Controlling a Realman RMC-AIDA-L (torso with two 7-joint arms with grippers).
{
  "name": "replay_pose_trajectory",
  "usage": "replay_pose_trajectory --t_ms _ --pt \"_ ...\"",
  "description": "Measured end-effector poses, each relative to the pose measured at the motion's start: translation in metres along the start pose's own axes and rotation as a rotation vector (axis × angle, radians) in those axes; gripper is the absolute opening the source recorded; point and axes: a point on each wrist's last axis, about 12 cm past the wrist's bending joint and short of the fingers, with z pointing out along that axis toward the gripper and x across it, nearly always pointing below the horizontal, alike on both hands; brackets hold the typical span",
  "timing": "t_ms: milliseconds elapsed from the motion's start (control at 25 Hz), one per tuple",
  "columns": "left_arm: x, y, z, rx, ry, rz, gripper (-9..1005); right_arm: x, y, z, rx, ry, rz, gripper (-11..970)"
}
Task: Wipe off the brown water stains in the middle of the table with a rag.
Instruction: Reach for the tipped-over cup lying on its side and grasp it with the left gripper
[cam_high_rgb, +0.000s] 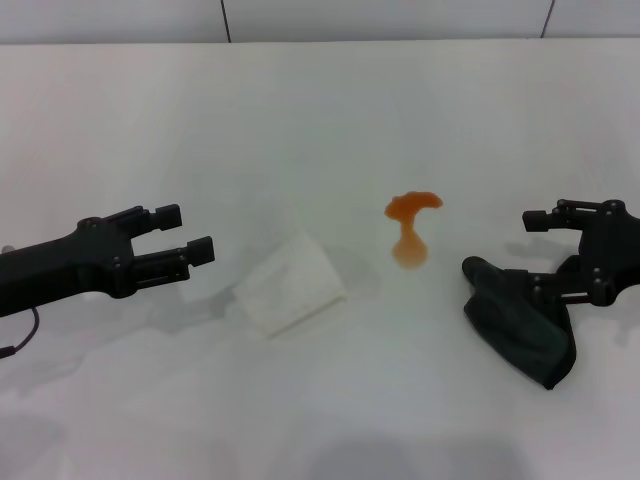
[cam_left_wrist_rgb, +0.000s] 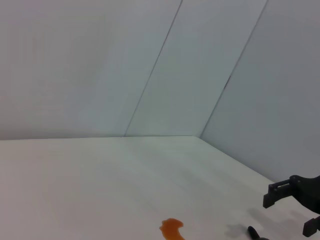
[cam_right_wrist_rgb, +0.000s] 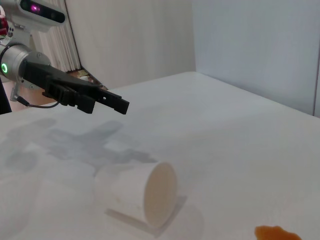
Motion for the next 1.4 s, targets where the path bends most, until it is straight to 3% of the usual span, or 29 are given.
replay_pose_trajectory --t_ms 1000,1400 --pt "-0.003 0.001 0.0 -0.003 -0.003 -0.007 869 -0.001 0.002 0.0 -0.02 -0.001 -0.006 825" --pt "-0.055 0.014 -0.029 -0.096 0.17 -0.055 867 -0.002 0.003 0.002 -0.026 0.003 -0.011 825"
